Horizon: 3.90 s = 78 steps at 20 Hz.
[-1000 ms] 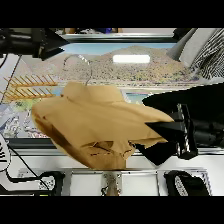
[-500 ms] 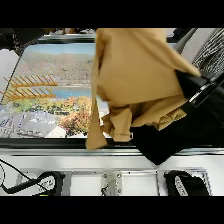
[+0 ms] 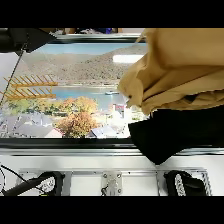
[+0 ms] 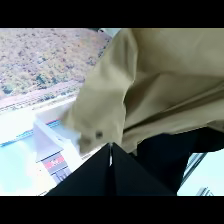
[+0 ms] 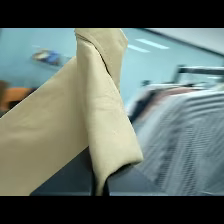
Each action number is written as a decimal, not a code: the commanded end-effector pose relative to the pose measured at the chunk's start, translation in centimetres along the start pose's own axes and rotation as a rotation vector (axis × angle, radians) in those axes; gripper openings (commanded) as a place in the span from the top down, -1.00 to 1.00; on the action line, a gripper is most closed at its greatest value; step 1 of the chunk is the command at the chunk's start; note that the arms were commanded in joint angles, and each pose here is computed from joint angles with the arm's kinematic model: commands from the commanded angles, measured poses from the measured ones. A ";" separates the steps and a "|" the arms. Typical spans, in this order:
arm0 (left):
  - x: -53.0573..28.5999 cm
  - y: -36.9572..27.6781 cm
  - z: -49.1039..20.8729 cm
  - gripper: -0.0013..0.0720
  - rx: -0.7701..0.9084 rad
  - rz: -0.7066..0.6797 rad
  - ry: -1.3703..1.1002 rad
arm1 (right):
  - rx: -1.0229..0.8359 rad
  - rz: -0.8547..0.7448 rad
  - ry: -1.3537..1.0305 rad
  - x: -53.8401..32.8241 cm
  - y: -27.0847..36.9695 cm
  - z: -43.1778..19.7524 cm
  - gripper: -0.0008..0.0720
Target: Fold the clothes and pants, and hang the long-sleeved shirts on hangers.
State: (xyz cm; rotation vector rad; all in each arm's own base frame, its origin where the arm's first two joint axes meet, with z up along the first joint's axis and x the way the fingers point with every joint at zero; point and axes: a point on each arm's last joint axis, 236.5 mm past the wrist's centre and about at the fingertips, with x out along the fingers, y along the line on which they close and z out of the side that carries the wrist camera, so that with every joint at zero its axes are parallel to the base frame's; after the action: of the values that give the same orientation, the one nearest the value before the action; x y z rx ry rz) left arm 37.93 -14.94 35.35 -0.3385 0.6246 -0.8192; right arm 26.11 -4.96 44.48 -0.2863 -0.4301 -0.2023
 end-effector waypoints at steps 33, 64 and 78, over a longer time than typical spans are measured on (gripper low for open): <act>1.9 -0.8 -1.6 0.93 0.044 0.018 0.069 | -0.186 -0.714 0.135 3.0 -29.6 -3.4 0.95; 1.9 -1.5 -3.7 0.93 0.047 -0.007 0.158 | -0.146 -0.826 0.182 2.4 -34.0 -8.7 0.95; 1.6 -1.8 -5.2 0.93 0.029 -0.018 0.223 | -0.104 -0.926 0.151 0.5 -36.7 -9.5 0.94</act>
State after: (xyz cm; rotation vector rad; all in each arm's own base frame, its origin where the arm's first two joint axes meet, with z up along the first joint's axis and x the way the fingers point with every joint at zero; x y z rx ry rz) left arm 34.69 -17.51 31.79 -0.2267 0.8034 -0.8868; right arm 21.50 -42.13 44.82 -0.1610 -0.3668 -1.1321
